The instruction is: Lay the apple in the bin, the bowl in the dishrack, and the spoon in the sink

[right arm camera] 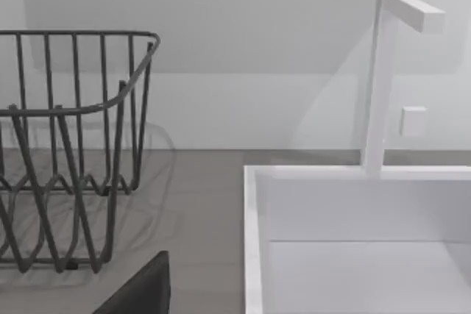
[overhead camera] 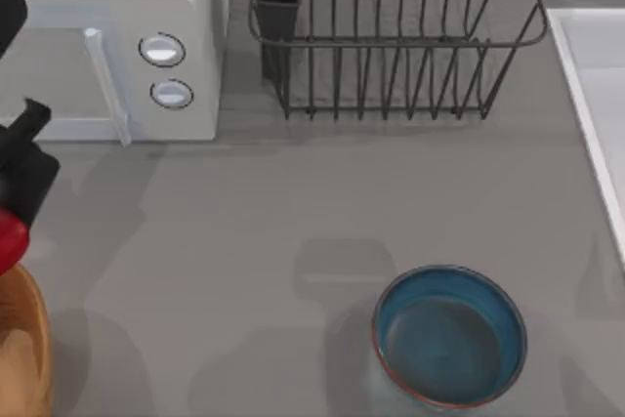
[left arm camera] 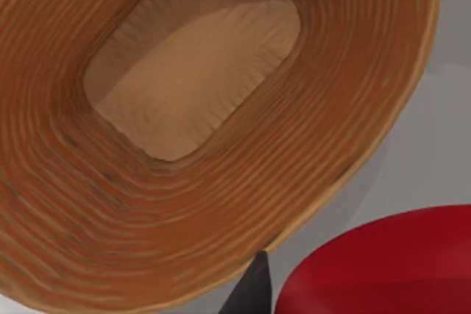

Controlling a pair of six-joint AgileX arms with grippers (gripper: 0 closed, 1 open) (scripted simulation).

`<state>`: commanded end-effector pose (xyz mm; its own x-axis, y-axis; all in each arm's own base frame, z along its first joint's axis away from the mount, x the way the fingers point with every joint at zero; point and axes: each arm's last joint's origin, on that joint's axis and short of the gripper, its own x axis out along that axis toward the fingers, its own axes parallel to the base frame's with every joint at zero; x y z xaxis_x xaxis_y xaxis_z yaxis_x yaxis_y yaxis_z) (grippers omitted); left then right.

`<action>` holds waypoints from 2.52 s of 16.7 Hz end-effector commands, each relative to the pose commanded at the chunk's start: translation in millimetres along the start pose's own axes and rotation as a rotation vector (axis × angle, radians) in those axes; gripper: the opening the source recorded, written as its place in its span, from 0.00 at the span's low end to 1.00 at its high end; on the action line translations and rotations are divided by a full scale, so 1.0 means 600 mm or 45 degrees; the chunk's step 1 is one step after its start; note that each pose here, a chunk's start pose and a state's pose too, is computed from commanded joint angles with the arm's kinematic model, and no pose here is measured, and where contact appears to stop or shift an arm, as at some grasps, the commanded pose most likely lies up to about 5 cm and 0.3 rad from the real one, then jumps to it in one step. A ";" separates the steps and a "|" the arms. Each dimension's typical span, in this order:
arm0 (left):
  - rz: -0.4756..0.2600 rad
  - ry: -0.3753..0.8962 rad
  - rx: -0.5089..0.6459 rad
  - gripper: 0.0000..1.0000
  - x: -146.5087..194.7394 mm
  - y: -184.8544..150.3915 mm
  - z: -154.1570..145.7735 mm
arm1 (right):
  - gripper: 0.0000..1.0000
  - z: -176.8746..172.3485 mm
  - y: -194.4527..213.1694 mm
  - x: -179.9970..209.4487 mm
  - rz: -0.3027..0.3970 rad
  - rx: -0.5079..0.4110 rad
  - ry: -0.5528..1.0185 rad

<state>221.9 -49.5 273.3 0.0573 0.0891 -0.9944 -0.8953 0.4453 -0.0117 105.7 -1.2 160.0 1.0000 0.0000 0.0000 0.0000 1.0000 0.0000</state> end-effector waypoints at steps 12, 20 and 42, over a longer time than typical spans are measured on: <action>-0.037 -0.048 -0.479 0.00 0.009 0.085 0.008 | 1.00 0.000 0.000 0.000 0.000 0.000 0.000; -0.042 -0.051 -0.489 0.00 0.115 0.084 0.012 | 1.00 0.000 0.000 0.000 0.000 0.000 0.000; -0.038 -0.051 -0.490 1.00 0.125 0.086 0.012 | 1.00 0.000 0.000 0.000 0.000 0.000 0.000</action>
<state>183.2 -13.5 199.1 0.0961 0.1189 -0.9882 -0.9928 0.0823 -0.0866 105.7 -1.2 160.0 1.0000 0.0000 0.0000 0.0000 1.0000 0.0000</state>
